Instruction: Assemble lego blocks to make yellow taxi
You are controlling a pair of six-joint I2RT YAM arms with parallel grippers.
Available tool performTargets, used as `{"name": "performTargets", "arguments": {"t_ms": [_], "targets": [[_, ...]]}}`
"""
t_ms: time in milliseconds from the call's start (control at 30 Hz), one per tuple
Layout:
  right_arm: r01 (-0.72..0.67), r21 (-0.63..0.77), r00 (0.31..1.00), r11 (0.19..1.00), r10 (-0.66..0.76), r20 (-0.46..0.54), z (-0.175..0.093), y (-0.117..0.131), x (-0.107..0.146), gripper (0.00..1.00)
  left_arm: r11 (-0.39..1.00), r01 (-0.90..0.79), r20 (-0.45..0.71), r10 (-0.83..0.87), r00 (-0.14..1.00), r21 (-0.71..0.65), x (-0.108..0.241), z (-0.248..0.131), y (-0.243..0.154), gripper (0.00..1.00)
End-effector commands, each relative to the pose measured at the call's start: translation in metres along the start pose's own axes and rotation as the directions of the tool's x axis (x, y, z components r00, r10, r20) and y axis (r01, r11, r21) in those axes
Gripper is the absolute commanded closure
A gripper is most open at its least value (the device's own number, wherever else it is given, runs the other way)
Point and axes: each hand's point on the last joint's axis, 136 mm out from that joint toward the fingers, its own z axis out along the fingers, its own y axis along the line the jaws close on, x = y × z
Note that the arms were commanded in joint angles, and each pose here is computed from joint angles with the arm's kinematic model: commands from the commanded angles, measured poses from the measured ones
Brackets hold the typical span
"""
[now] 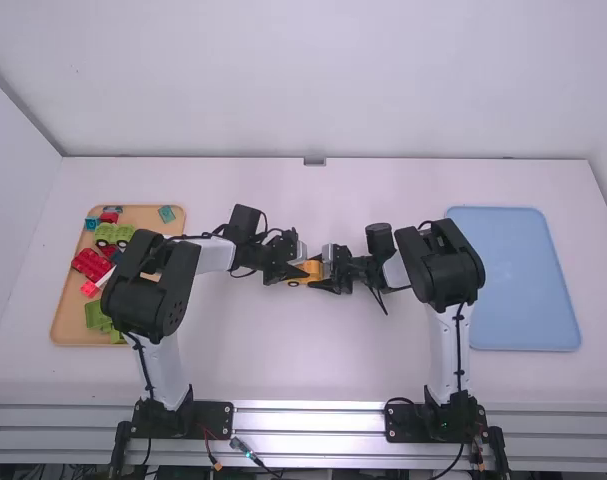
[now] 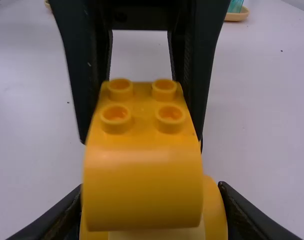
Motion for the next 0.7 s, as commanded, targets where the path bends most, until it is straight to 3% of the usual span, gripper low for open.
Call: {"name": "performTargets", "arguments": {"t_ms": [0,233,400,667], "targets": [[-0.043,0.012,0.999,0.999,0.043,-0.032,0.000,0.002,0.014,0.57,0.999,0.048,-0.026,-0.049,0.998,-0.014,0.016,0.000,0.005,0.98],[-0.043,0.012,0.999,0.999,0.044,-0.033,0.000,0.002,0.014,0.57,0.996,0.089,-0.048,-0.090,0.995,-0.016,0.017,-0.004,0.010,0.98],[-0.041,0.014,0.999,0.999,0.041,-0.032,0.000,0.001,0.013,0.57,0.996,0.024,-0.028,-0.022,0.999,0.082,0.008,-0.001,-0.009,0.98],[-0.040,0.013,0.999,0.999,0.041,-0.032,0.000,0.001,0.013,0.57,0.998,0.051,-0.023,-0.050,0.998,0.035,0.016,0.003,-0.007,0.98]]}}
